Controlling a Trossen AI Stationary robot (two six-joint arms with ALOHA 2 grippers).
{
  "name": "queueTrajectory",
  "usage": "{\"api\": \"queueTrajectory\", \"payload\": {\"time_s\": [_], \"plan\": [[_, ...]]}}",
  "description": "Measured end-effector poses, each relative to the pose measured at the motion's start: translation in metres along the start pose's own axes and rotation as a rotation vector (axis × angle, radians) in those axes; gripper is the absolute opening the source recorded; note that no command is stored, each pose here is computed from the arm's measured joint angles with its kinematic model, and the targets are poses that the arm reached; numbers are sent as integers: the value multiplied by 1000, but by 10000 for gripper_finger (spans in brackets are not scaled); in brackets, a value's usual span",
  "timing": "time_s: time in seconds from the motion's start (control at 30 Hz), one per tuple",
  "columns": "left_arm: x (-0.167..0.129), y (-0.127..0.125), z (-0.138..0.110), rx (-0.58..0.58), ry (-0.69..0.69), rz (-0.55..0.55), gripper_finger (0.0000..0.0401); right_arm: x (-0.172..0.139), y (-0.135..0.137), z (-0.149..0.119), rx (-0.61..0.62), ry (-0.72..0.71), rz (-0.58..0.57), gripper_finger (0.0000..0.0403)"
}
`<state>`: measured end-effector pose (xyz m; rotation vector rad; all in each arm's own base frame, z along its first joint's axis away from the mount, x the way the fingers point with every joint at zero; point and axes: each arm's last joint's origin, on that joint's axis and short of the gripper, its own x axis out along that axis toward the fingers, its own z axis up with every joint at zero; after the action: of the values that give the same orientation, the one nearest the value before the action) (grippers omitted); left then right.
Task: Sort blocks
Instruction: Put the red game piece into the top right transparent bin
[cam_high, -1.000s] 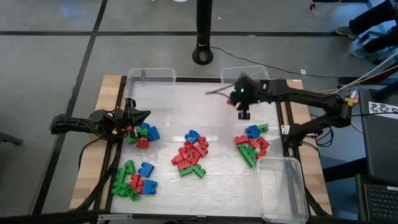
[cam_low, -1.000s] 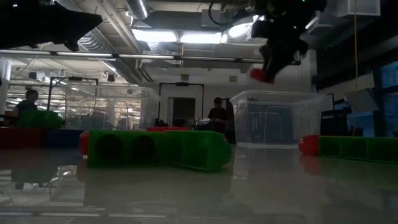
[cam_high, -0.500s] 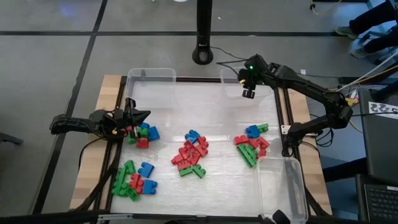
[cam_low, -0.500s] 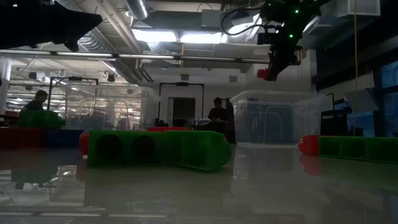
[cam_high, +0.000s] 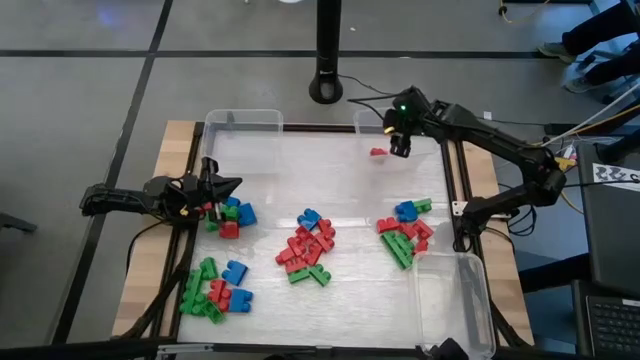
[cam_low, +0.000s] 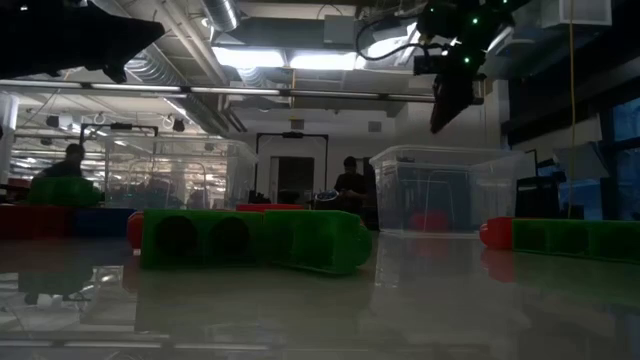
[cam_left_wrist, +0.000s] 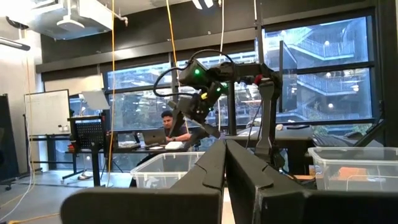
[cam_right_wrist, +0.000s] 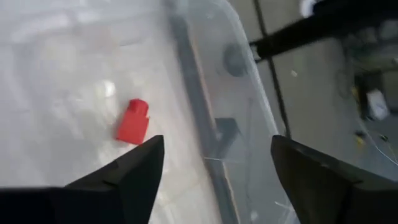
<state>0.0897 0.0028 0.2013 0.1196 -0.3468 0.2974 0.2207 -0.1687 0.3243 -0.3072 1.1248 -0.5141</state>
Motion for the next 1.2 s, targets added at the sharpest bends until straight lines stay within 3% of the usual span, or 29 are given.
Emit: {"api": "queueTrajectory", "payload": {"time_s": [0.17, 0.43, 0.83, 1.2], "plan": [[0, 0, 0, 7, 0, 0, 4, -21, 9, 13, -44, -65, 93, 322], [0, 0, 0, 0, -3, 1, 4, -35, 60, 30, -212, -136, 202, 324], [0, 0, 0, 7, -1, 0, 4, -27, 149, 14, -408, -107, 458, 324], [0, 0, 0, 6, -2, 1, 4, -18, 190, -12, -351, 13, 546, 324]]}}
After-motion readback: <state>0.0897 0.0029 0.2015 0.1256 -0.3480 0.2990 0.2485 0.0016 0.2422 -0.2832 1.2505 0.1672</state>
